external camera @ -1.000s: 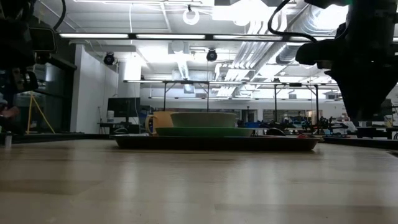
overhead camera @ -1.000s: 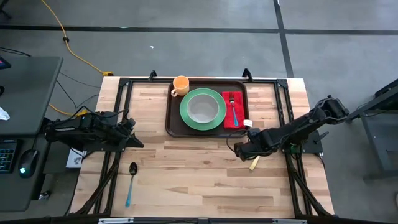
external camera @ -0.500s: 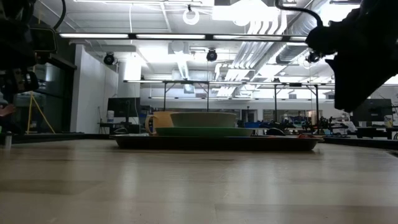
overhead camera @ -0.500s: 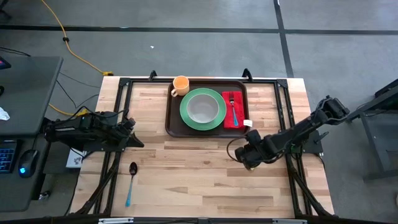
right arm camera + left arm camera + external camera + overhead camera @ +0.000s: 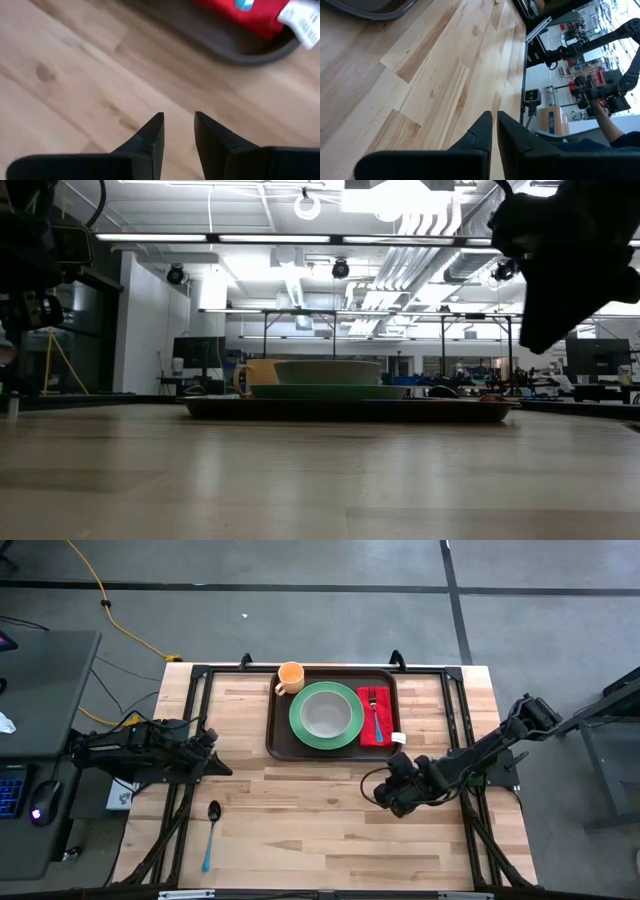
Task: Set up tray
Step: Put the blue spoon on the red table napkin to right of the green plate
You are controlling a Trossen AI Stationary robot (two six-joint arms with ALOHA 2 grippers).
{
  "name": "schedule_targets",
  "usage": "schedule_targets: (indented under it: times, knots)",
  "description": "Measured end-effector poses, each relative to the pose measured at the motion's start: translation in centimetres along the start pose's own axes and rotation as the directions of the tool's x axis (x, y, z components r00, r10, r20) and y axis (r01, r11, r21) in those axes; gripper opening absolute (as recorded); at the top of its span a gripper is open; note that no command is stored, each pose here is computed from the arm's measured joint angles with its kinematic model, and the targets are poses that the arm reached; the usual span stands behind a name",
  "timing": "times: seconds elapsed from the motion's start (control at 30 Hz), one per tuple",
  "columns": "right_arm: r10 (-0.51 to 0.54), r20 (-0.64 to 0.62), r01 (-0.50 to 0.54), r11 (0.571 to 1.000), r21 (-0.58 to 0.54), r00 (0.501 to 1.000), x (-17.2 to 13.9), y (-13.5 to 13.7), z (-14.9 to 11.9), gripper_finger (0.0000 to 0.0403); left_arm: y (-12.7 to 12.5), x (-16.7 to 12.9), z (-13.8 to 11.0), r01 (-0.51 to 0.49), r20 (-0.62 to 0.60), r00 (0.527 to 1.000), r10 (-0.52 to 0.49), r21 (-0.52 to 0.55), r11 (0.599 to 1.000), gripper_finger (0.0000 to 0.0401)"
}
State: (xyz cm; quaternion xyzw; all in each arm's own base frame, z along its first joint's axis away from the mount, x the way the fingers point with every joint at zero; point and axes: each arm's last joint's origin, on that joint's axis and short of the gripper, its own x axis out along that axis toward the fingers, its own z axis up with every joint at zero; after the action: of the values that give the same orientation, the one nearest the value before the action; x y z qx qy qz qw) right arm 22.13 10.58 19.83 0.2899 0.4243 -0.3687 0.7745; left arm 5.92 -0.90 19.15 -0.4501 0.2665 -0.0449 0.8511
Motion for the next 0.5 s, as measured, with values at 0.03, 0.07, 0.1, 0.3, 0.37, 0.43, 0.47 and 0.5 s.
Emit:
schedule_targets:
  times: [0.03, 0.07, 0.1, 0.3, 0.37, 0.43, 0.47, 0.5]
  knots:
    - [0.001, -0.023, 0.0, 1.0, 0.004, 1.0, 0.0, -0.01, -0.07, 0.0085, 0.0, 0.0, 0.0, -0.001, 0.0, 1.0, 0.001, 0.0, 1.0, 0.0056]
    - [0.003, -0.044, -0.003, 1.0, 0.017, 0.999, -0.01, 0.0, -0.12, 0.0085, 0.0, 0.0, 0.0, -0.001, 0.001, 1.0, 0.001, 0.0, 1.0, 0.0056]
    - [0.001, -0.059, 0.0, 1.0, 0.016, 0.998, -0.01, -0.04, -0.18, 0.0085, 0.01, 0.0, 0.01, -0.003, 0.004, 1.0, 0.003, 0.0, 1.0, 0.0056]
    - [-0.018, -0.123, 0.014, 0.999, -0.033, 0.992, -0.02, -0.28, -0.36, 0.0085, 0.04, 0.0, 0.06, -0.015, 0.019, 1.0, 0.015, 0.0, 1.0, 0.0056]
    - [-0.019, -0.095, 0.017, 1.0, -0.024, 0.995, -0.01, -0.27, -0.28, 0.0085, 0.04, 0.0, 0.06, -0.015, 0.019, 1.0, 0.015, 0.0, 1.0, 0.0056]
    - [-0.023, -0.057, 0.021, 0.999, -0.029, 0.998, 0.0, -0.28, -0.17, 0.0085, 0.04, 0.0, 0.06, -0.015, 0.02, 1.0, 0.015, 0.0, 1.0, 0.0056]
    - [-0.022, -0.04, 0.02, 0.999, -0.045, 0.999, 0.0, -0.26, -0.12, 0.0085, 0.04, 0.0, 0.06, -0.016, 0.02, 1.0, 0.016, 0.0, 1.0, 0.0056]
    - [-0.021, -0.026, 0.02, 0.998, -0.059, 0.999, 0.01, -0.24, -0.07, 0.0085, 0.04, 0.0, 0.06, -0.015, 0.02, 1.0, 0.015, 0.0, 1.0, 0.0056]
